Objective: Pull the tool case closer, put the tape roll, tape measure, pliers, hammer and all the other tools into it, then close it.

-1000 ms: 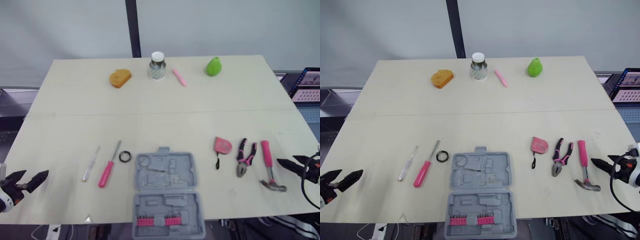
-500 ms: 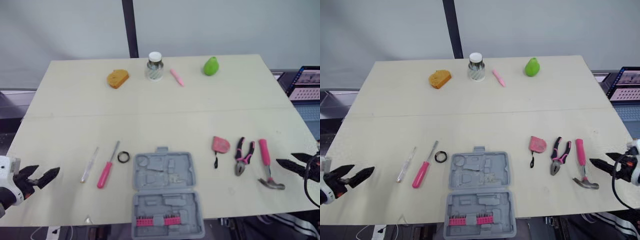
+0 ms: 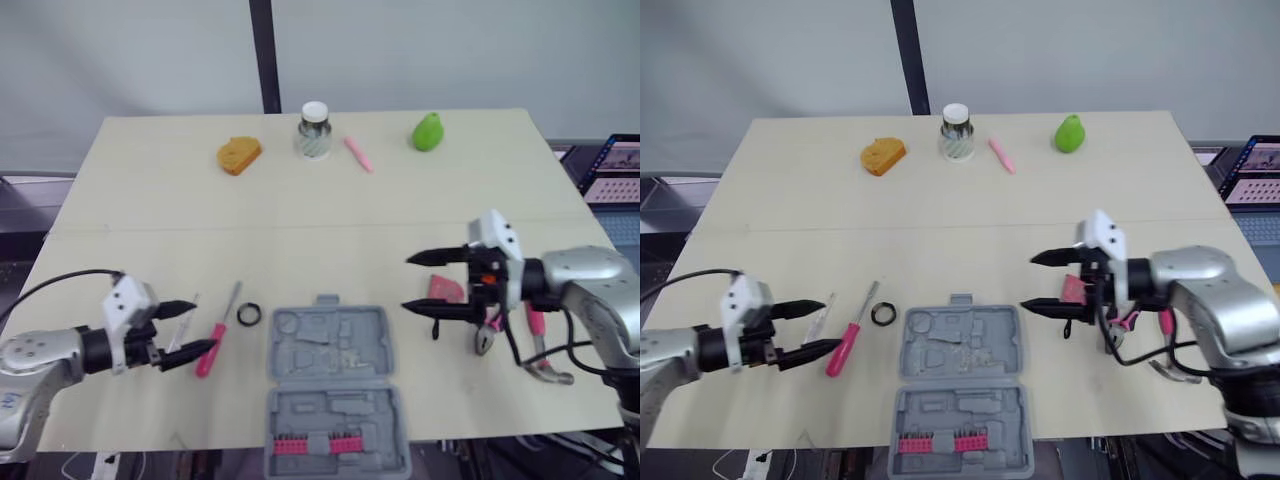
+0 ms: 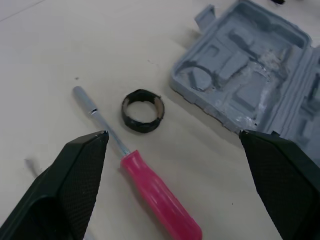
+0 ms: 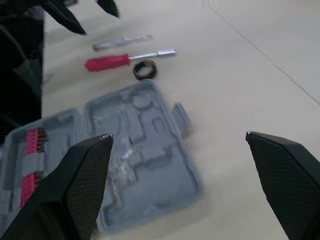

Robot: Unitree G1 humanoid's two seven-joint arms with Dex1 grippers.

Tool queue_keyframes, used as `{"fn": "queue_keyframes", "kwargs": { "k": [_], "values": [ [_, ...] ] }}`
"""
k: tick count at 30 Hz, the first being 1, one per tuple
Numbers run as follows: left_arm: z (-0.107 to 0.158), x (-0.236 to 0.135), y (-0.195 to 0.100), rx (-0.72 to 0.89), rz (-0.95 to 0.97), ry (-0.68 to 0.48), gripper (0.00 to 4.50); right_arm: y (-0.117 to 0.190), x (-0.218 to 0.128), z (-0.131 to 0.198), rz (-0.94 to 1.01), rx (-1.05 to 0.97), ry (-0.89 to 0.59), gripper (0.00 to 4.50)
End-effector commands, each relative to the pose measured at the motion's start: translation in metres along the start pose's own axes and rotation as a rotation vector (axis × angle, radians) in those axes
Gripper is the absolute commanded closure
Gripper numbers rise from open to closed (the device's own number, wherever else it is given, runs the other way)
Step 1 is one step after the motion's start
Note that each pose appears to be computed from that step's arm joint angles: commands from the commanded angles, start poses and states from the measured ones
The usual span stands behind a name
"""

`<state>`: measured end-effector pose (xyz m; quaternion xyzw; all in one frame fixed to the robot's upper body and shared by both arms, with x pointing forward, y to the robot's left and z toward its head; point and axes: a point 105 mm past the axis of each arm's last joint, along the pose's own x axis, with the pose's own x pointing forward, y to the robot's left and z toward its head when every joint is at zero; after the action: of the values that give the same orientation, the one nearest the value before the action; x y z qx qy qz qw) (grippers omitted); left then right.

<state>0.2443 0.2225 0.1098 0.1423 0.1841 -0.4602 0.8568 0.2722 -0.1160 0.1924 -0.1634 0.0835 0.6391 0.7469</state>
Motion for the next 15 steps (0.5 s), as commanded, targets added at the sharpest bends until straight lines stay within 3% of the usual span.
{"fn": "queue_keyframes", "kwargs": {
  "k": [1, 6, 12, 15],
  "values": [
    [-0.003, 0.009, 0.006, 0.09, -0.018, 0.005, 0.52, 0.011, 0.013, 0.016, 0.079, -0.079, -0.021, 0.0],
    [-0.003, 0.028, 0.012, 0.145, -0.042, -0.014, 2.54, 0.011, 0.028, 0.019, 0.094, -0.109, -0.036, 0.0],
    [-0.005, 0.045, 0.01, 0.206, -0.07, -0.027, 2.54, 0.014, 0.039, 0.017, 0.092, -0.109, -0.05, 0.0],
    [-0.006, 0.05, 0.012, 0.215, -0.073, -0.021, 3.35, 0.018, 0.044, 0.018, 0.091, -0.112, -0.057, 0.0]
  ]
}}
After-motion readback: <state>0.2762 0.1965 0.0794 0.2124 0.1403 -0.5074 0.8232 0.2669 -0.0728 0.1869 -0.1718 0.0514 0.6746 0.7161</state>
